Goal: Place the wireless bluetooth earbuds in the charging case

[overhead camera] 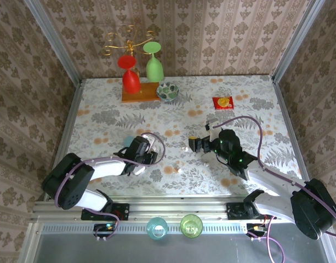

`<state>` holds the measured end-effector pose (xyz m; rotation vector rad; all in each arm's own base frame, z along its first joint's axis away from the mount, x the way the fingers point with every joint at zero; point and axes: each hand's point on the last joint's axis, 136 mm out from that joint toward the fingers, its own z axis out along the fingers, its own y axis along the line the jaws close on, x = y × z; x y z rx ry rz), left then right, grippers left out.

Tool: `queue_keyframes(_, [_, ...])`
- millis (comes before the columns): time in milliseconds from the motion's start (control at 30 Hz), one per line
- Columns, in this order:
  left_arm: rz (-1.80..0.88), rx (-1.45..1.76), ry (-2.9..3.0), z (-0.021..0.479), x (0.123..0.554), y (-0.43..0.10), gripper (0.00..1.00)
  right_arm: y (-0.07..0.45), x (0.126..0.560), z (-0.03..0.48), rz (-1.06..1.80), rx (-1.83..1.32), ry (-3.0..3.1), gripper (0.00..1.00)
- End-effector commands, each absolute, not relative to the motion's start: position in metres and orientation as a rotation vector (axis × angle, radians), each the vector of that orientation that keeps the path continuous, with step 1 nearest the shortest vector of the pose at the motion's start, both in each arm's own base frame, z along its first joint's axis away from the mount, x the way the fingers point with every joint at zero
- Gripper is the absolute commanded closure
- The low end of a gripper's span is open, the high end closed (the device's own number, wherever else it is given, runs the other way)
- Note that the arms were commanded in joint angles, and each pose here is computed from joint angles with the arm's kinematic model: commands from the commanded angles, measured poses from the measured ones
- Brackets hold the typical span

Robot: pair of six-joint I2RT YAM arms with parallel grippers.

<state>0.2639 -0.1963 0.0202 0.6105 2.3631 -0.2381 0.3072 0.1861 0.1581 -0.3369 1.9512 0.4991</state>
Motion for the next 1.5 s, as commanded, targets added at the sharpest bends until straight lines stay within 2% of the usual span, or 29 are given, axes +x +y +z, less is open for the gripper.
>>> queue_keyframes(0, [-0.250,0.617,2.395,0.014,0.258,-0.194,0.51,0.181,0.307,0.155,0.487,-0.293,1.962,0.00])
queue_keyframes(133, [-0.284,0.640,2.370,0.024,0.256,-0.199,0.61,0.177,0.310,0.157,0.497,-0.219,1.992,0.00])
queue_keyframes(400, [-0.455,0.826,2.155,0.069,0.257,-0.234,0.62,0.195,0.308,0.172,0.702,-0.085,2.149,0.00])
queue_keyframes(633, [-0.630,1.028,1.826,0.125,0.246,-0.270,0.64,0.215,0.299,0.193,1.267,0.120,2.194,0.00])
queue_keyframes(933, [-0.797,1.235,1.556,0.170,0.219,-0.299,0.64,0.259,0.279,0.191,1.588,0.060,2.283,0.08])
queue_keyframes(1167, [-0.844,1.300,1.470,0.184,0.209,-0.308,0.65,0.293,0.272,0.180,1.706,0.012,2.346,0.37])
queue_keyframes(1400, [-0.843,1.317,1.452,0.186,0.206,-0.309,0.65,0.296,0.270,0.177,1.734,0.002,2.356,0.62])
queue_keyframes(1467, [-0.847,1.319,1.447,0.187,0.205,-0.310,0.65,0.295,0.270,0.177,1.728,-0.001,2.359,0.73])
